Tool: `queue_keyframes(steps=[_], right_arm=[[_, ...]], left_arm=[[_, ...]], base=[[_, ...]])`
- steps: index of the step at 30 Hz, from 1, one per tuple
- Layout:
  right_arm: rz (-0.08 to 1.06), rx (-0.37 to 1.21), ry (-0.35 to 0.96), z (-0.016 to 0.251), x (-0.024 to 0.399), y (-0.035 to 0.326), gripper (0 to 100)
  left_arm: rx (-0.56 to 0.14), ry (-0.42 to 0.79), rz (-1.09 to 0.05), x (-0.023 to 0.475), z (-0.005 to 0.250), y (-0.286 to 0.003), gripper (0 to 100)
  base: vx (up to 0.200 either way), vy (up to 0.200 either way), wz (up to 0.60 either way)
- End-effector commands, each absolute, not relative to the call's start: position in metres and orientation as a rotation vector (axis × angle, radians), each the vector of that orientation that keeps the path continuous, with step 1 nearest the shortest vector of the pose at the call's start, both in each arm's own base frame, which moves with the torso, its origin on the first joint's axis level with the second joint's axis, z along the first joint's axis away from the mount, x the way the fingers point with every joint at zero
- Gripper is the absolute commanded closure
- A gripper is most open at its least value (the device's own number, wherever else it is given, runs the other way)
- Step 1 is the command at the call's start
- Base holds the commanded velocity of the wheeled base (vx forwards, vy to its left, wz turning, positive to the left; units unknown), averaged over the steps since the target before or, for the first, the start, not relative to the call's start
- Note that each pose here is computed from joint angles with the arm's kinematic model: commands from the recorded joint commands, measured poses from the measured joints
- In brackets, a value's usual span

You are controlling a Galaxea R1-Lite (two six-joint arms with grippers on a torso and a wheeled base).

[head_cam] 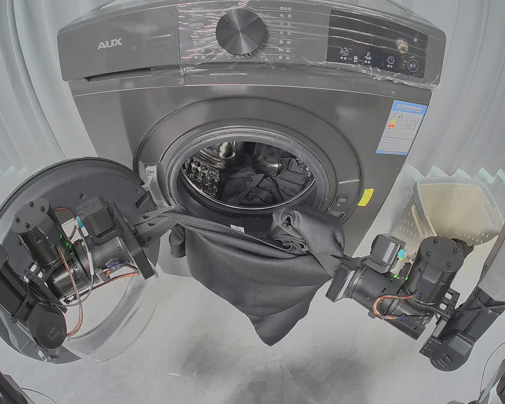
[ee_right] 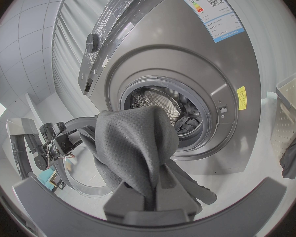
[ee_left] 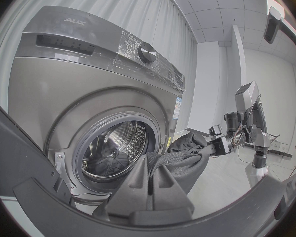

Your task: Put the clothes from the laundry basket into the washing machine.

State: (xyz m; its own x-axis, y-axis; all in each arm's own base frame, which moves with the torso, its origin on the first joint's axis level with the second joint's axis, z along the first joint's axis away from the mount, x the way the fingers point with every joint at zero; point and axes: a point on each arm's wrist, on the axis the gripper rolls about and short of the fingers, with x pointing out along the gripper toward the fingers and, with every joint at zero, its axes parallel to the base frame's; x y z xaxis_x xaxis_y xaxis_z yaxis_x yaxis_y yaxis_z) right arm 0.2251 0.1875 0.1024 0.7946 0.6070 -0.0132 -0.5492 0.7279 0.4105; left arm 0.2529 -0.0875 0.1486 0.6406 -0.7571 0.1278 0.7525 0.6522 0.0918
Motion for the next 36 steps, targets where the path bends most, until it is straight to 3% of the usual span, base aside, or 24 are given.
queue_keyframes(steps=[1, 4, 5, 9, 13, 36], right_arm=[[0.633, 0.392, 0.178, 0.096, 0.225, 0.187, 0], [0.62, 0.377, 0.206, 0.09, 0.222, 0.184, 0], [0.599, 0.334, 0.284, 0.072, 0.216, 0.177, 0], [0.584, 0.255, 0.432, 0.043, 0.201, 0.164, 0], [0.587, 0.202, 0.486, 0.029, 0.198, 0.161, 0], [0.728, 0.176, 0.275, 0.039, 0.25, 0.207, 0]], left_arm=[[0.031, -0.16, -0.875, 0.253, 0.148, -0.093, 100], [0.03, -0.165, -0.884, 0.252, 0.149, -0.096, 100], [0.032, -0.177, -0.874, 0.254, 0.151, -0.097, 100], [0.029, -0.193, -0.849, 0.256, 0.154, -0.101, 100], [0.028, -0.192, -0.861, 0.255, 0.153, -0.105, 100], [0.038, -0.206, -0.891, 0.249, 0.156, -0.11, 100]], base=[[0.0, 0.0, 0.0], [0.0, 0.0, 0.0], [0.0, 0.0, 0.0], [0.0, 0.0, 0.0], [0.0, 0.0, 0.0], [0.0, 0.0, 0.0]])
